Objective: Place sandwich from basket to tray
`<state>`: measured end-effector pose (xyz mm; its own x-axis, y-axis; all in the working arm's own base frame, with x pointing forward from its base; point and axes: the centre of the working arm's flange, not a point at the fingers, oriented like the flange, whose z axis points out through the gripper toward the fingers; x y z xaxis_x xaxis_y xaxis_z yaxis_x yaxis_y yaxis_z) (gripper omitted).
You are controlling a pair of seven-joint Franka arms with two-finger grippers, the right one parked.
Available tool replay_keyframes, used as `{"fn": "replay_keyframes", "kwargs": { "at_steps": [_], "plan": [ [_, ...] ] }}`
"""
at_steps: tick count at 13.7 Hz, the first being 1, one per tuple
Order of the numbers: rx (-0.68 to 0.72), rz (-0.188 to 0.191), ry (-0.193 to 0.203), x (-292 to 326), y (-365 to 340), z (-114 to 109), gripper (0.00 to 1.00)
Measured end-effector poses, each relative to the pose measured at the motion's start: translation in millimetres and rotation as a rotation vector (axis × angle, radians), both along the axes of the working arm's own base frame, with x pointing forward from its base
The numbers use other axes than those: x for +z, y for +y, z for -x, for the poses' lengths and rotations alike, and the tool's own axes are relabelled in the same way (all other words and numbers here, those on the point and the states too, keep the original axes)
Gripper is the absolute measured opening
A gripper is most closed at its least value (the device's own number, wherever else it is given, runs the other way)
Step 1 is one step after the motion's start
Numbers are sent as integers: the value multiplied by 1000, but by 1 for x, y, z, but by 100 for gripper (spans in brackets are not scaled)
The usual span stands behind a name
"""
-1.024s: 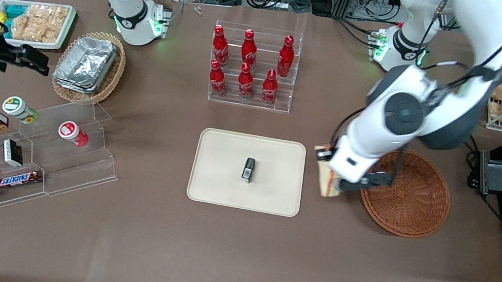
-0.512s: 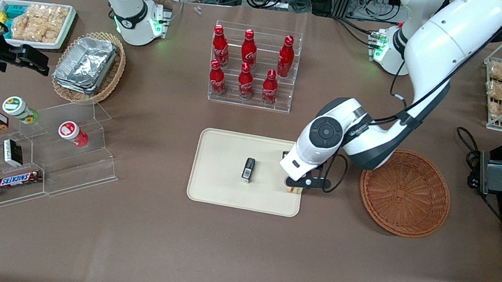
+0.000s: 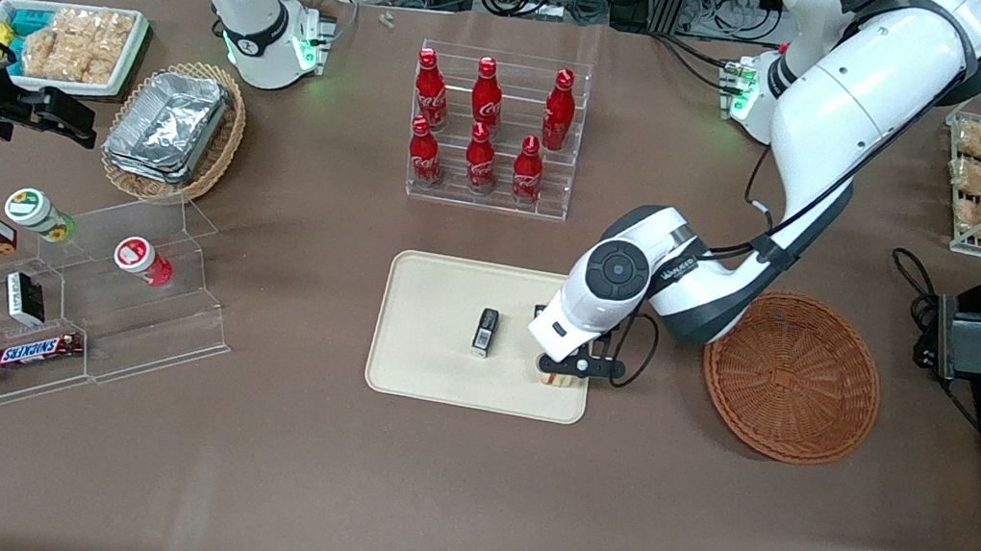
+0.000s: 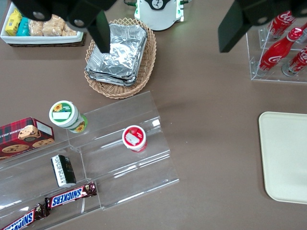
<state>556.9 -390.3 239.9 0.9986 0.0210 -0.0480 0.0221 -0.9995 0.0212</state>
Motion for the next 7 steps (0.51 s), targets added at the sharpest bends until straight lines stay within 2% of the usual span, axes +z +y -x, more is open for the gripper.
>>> {"fn": "replay_keyframes", "kwargs": {
  "at_steps": [2, 5, 6, 7],
  "plan": [
    [-18, -18, -39, 3, 0, -6, 53],
    [80, 2, -96, 36, 1, -29, 84],
    [108, -3, -118, 56, 4, -37, 93],
    [137, -24, -134, 81, 11, -46, 100]
  ]
}}
